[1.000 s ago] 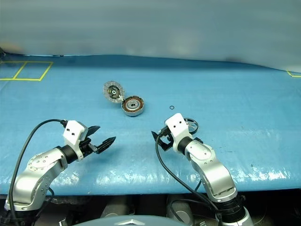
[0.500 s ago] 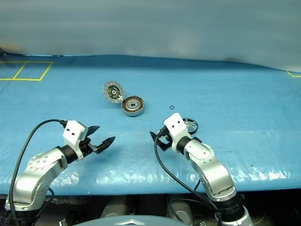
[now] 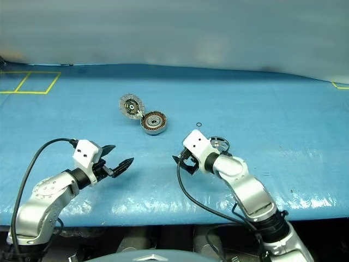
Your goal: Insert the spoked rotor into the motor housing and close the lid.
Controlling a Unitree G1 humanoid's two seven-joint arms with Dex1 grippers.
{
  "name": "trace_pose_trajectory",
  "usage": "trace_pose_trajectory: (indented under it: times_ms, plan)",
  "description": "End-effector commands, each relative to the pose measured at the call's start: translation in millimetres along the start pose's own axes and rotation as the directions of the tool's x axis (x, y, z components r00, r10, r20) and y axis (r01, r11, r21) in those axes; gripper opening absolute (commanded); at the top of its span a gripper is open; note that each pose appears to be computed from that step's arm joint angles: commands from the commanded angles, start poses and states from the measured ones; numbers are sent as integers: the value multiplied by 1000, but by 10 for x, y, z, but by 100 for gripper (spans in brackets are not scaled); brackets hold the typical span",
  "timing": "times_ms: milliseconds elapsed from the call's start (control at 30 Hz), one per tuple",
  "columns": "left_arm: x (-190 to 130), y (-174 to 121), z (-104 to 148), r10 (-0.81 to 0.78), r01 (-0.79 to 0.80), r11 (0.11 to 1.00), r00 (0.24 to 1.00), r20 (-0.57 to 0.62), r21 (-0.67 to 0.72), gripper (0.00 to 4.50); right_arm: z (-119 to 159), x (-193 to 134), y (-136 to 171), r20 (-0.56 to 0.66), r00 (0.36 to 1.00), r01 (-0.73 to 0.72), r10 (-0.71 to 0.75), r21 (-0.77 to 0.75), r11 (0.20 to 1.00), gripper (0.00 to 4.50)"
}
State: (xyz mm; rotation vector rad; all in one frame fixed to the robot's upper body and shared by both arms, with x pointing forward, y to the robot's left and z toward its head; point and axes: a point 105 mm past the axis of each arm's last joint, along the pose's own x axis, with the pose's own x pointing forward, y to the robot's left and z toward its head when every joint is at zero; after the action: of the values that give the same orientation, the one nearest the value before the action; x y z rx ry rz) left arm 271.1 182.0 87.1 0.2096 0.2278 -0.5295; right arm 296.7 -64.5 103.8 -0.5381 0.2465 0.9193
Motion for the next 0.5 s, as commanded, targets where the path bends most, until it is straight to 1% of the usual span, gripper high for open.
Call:
trace_pose_trajectory:
  times_ms: [33,167,267,500]
  plan:
    - [15,-37,64,4,-6,1000,998,59,29,450,237,101,-17,3,991,-133,135,-178,975,449]
    - [4,-119,27,-4,3,1000,998,68,9,450,447,302,-144,-46,979,-204,201,-345,916,449]
    - [-26,-189,-17,-3,5,1000,998,67,-20,450,602,497,-220,-73,972,-234,225,-430,872,449]
    - [-78,-384,-109,-2,7,996,998,60,-93,450,823,884,-219,-146,944,-324,295,-575,752,449]
